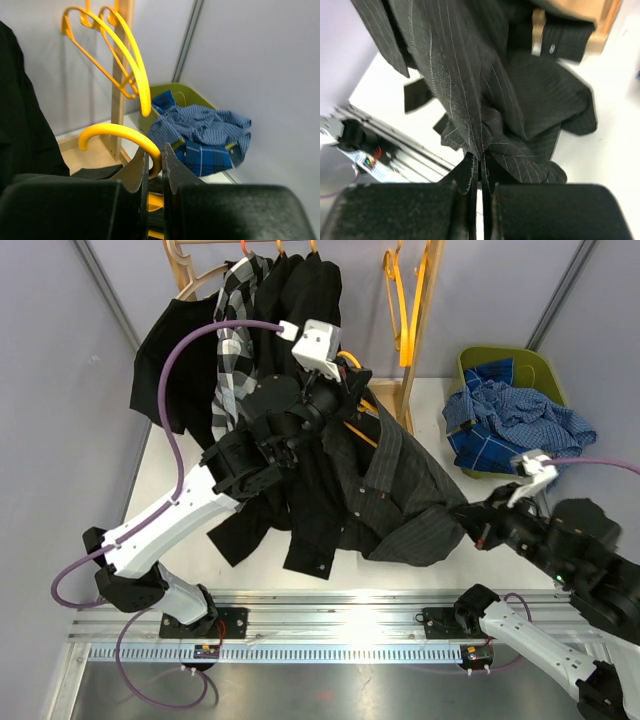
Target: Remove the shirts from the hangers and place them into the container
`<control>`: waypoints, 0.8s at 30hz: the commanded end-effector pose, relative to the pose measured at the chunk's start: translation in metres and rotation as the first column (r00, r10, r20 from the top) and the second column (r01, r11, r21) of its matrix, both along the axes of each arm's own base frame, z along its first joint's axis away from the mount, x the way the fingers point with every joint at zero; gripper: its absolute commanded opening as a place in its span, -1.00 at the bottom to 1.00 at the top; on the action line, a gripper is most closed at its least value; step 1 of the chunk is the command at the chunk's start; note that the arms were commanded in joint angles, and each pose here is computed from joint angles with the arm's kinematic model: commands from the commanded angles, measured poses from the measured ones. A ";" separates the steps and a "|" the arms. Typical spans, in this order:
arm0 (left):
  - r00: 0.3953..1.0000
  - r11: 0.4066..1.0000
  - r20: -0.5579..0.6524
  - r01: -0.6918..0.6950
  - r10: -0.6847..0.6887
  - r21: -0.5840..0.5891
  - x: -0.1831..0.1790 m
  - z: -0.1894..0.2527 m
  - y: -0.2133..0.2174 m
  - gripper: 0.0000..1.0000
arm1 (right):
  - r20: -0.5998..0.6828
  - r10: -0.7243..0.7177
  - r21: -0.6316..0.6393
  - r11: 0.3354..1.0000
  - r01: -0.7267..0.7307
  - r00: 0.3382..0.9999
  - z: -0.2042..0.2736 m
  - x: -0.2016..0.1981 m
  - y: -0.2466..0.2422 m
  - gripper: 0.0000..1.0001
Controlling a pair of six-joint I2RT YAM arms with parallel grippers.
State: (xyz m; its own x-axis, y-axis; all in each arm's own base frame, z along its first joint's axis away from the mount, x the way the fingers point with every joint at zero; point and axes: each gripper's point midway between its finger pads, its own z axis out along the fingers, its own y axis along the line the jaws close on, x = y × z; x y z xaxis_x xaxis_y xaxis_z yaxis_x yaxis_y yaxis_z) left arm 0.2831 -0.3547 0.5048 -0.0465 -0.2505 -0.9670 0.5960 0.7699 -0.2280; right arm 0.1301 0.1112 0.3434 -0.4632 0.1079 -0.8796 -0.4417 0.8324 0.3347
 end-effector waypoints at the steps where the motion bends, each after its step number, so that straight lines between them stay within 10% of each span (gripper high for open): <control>1: 0.986 0.987 0.138 -0.078 0.097 -0.137 -0.005 0.076 0.055 -1.00 | 0.072 -0.081 0.005 0.997 0.081 0.994 0.025 -0.014 -0.032 -1.00; 9: 0.983 0.987 0.119 -0.132 0.143 -0.095 -0.008 0.049 0.079 -1.00 | 0.186 -0.299 0.125 0.952 0.280 0.936 0.067 -0.018 -0.079 -1.00; 18: 0.996 0.989 0.046 -0.068 0.075 -0.132 -0.031 0.012 0.093 -1.00 | 0.169 -0.792 0.357 0.604 0.713 0.587 0.087 -0.032 -0.194 -1.00; 24: 0.989 0.964 -0.048 0.122 -0.137 -0.237 -0.066 -0.003 0.077 -1.00 | 0.115 -0.632 0.096 0.775 0.625 0.766 0.047 0.015 -0.122 -1.00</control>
State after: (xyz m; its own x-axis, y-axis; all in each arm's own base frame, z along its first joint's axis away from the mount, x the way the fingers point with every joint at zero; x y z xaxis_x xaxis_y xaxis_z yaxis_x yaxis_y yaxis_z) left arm 0.2341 -0.2893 0.4730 -0.1365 -0.3352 -0.9322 0.6239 0.7019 -0.3437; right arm 0.1143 -0.0380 0.4135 -0.0260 0.4518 -0.8917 0.0805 0.8901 0.4486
